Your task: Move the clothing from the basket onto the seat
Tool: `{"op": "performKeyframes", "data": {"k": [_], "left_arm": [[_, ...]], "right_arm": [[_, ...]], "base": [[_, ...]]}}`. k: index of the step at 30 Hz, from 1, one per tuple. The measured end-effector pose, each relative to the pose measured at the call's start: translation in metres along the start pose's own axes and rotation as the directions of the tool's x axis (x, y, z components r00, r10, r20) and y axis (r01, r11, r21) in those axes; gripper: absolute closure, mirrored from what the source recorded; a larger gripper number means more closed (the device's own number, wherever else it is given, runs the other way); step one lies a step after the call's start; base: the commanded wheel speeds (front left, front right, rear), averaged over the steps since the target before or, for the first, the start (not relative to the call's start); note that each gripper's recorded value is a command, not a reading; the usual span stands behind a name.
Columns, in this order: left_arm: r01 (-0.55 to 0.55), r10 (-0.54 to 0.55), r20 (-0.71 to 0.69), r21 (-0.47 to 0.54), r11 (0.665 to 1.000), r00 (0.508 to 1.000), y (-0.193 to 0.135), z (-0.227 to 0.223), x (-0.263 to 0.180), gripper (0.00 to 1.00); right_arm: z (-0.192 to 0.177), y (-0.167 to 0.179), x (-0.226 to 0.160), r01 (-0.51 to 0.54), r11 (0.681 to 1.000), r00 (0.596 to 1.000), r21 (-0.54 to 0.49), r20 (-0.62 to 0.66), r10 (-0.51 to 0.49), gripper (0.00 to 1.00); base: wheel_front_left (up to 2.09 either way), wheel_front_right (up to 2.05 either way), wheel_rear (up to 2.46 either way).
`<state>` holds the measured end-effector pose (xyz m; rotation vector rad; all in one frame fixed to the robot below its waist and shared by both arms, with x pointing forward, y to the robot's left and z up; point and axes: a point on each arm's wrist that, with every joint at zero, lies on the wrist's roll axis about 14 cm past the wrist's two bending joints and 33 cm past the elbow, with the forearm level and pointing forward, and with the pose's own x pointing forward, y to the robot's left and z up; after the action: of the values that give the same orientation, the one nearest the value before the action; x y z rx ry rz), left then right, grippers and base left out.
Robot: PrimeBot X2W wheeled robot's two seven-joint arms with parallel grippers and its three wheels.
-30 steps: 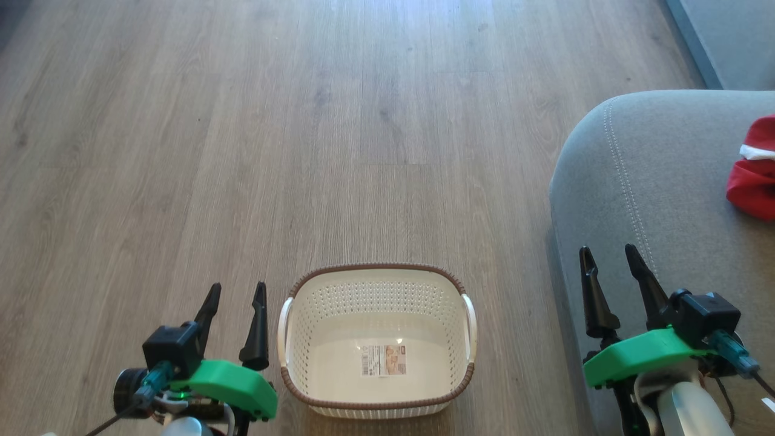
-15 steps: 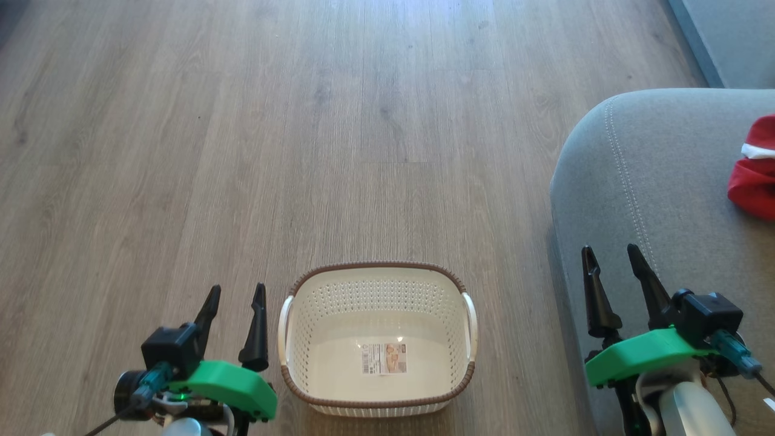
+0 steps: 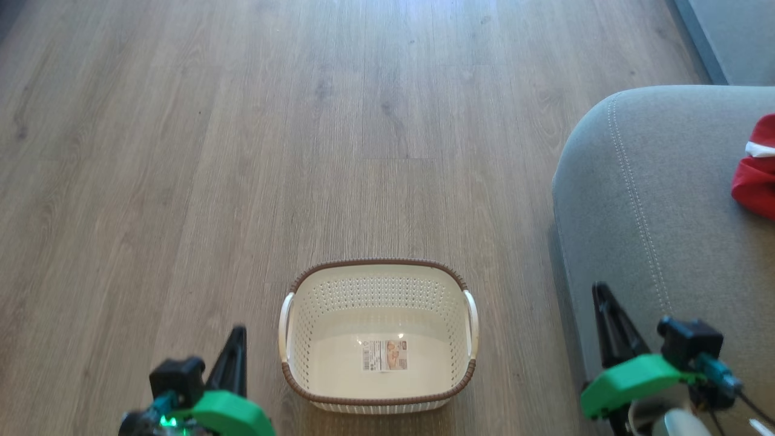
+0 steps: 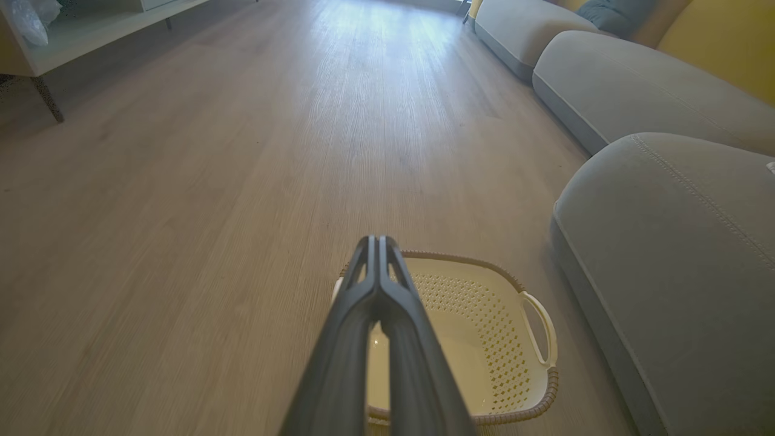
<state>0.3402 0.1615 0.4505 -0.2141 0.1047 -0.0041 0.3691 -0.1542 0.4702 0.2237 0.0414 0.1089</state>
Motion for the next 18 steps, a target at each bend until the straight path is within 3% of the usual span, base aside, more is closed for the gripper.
{"op": "performKeyframes", "data": {"k": [18], "left_arm": [[-0.058,0.044,-0.078,-0.181,0.982,0.996,0.010,-0.016,-0.005,1.00]], "right_arm": [[-0.014,-0.014,-0.010,0.079,0.980,0.996,0.182,-0.059,-0.069,1.00]], "base": [[0.00,0.00,0.00]]}}
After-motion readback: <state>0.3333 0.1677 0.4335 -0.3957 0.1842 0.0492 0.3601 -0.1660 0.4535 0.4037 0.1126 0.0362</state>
